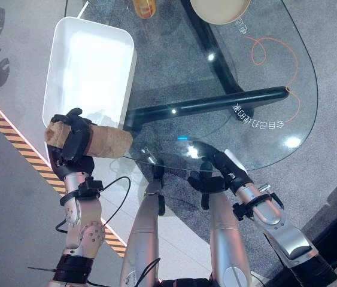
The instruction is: Wipe the table with a cloth and put it in the basket.
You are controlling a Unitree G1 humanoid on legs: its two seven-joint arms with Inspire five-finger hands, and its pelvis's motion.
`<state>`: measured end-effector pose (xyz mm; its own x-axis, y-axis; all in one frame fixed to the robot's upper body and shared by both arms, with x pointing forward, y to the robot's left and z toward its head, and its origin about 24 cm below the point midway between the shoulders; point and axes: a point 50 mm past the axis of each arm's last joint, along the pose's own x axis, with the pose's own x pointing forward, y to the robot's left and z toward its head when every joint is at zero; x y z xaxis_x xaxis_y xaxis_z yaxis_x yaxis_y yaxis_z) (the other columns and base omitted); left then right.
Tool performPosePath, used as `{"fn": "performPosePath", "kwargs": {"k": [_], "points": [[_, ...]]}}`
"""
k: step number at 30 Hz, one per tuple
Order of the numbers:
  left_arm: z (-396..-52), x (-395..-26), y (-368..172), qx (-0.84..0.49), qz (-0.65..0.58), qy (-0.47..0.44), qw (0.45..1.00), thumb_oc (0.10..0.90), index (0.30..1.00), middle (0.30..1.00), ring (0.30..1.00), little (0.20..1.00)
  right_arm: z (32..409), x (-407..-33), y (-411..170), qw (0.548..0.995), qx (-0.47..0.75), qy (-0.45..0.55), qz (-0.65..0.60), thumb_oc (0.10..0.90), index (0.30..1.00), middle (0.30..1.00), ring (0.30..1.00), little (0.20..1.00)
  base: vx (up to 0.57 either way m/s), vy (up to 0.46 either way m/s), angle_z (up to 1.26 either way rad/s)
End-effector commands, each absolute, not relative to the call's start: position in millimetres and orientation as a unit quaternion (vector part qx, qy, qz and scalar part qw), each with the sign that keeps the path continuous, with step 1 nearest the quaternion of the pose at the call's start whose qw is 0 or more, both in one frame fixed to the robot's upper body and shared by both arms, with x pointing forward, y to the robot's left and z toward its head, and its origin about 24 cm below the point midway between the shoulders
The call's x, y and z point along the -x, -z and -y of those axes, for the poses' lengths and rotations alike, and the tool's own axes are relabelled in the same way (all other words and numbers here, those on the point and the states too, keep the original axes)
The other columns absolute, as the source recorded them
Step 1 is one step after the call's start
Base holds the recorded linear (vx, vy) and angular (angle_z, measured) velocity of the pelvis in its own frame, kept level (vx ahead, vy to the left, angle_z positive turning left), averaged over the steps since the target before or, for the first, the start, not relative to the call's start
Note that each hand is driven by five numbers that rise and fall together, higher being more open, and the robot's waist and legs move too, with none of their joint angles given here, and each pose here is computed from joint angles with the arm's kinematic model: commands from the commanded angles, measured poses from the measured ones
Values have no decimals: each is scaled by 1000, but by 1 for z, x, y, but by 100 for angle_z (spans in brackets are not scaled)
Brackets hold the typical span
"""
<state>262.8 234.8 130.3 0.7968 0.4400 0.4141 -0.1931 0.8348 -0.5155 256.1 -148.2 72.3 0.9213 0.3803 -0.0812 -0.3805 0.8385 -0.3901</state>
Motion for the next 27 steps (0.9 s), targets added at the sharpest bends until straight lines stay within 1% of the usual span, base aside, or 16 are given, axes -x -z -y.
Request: {"fn": "performPosePath", "kwargs": {"k": [1,7,10,14,21,27], "points": [[-263,-247,-197,98,435,-245,861,100,300,300,300,200,138,-254,-89,944,225,-236,37,800,900,900,900,900,15,61,-2],[-294,-271,-215,6,413,-350,841,100,300,300,300,200,139,-257,-69,926,262,-269,-49,800,900,900,900,900,21,67,-4],[-299,-276,-221,-30,411,-372,832,100,300,300,300,200,139,-253,-59,919,262,-281,-82,800,900,900,900,900,51,40,0],[-306,-289,-247,-98,417,-412,804,100,300,300,300,200,140,-249,-45,915,258,-288,-113,800,900,900,900,900,0,0,0],[-319,-302,-274,-158,412,-448,778,100,300,300,300,200,139,-247,-37,913,253,-296,-120,800,900,900,900,900,4,42,4],[-320,-313,-285,-166,399,-437,789,100,300,300,300,200,134,-247,-36,914,245,-302,-120,800,900,900,900,900,0,0,0]]}}
